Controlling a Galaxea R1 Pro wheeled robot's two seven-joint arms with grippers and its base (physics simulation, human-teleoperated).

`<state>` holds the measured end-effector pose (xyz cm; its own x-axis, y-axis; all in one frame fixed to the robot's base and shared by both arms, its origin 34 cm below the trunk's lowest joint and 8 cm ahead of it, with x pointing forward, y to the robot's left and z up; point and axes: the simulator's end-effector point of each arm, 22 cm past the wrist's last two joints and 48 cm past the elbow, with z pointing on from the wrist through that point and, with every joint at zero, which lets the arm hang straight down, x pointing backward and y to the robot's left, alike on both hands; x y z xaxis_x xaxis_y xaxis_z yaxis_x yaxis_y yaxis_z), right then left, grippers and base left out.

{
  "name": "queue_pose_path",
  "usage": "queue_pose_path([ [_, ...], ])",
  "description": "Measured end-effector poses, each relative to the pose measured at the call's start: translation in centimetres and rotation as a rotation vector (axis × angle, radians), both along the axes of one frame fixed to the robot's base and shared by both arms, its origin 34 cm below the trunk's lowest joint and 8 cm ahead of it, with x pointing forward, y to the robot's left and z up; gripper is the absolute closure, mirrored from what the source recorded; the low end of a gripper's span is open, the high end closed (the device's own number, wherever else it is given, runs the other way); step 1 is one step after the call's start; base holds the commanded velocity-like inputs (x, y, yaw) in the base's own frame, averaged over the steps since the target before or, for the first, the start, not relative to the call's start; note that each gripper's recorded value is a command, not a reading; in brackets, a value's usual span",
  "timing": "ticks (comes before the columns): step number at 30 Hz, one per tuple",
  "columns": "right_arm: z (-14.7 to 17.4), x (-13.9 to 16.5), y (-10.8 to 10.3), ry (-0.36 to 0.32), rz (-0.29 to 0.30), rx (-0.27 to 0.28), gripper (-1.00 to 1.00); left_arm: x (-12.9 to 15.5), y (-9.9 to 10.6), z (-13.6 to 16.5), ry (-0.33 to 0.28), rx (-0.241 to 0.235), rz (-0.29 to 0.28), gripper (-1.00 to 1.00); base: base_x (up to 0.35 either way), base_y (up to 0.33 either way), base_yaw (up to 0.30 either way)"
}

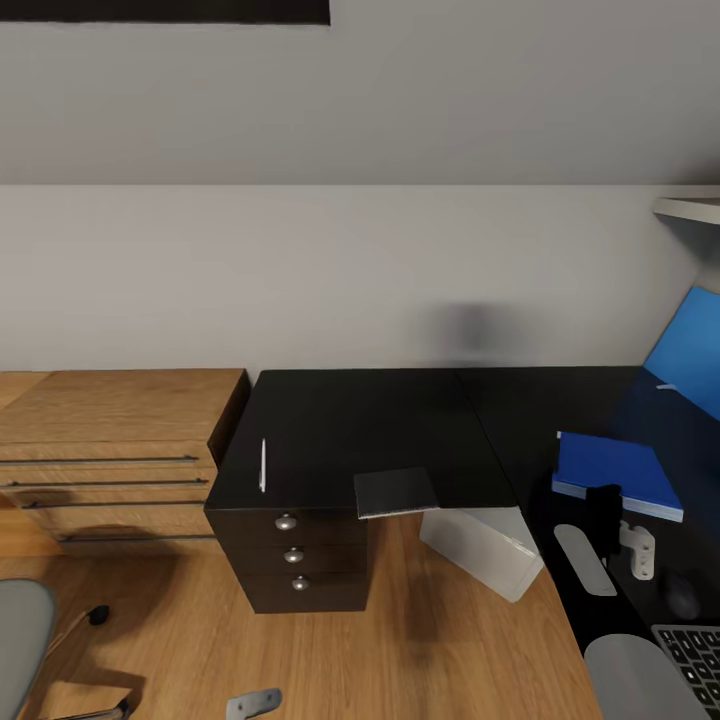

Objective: In the bedroom, organize the workspace by keeping the computer under the desk, ensuring the monitor is on the desk, placing the keyboard on the desk next to the monitor, placing the mouse on the desk next to the keyboard, moving the folder from the swivel chair onto the desk next to the mouse, stacking the notebook on top of the folder with the pen on top of the notebook, and positioning the swivel chair next to the desk.

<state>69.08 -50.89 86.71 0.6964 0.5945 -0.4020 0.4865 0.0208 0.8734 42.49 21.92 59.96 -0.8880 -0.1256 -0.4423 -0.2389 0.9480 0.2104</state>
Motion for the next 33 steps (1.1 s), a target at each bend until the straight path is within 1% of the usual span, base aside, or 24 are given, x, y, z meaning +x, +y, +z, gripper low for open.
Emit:
queue_pose_path([
  [15, -0.03, 0.03, 0.01, 0.001, 0.001, 0.000, 1.00, 0.07, 0.00, 0.01, -0.003, 0.000, 0.000, -1.00, 0.011, 0.000, 0.000],
  [19, -0.28, 0.44, 0.37, 0.006, 0.026, 0.010, 1.00, 0.07, 0.03, 0.01, -0.004, 0.000, 0.001, -1.00, 0.000, 0.000, 0.000],
  [22, -0.35, 0.56, 0.48, 0.008, 0.034, 0.013, 1.00, 0.08, 0.04, 0.01, -0.004, 0.000, 0.001, -1.00, 0.000, 0.000, 0.000],
  [33, -0.30, 0.59, 0.41, 0.009, 0.036, 0.010, 1.00, 0.12, 0.08, 0.05, -0.004, 0.001, 0.005, -1.00, 0.000, 0.000, 0.000],
])
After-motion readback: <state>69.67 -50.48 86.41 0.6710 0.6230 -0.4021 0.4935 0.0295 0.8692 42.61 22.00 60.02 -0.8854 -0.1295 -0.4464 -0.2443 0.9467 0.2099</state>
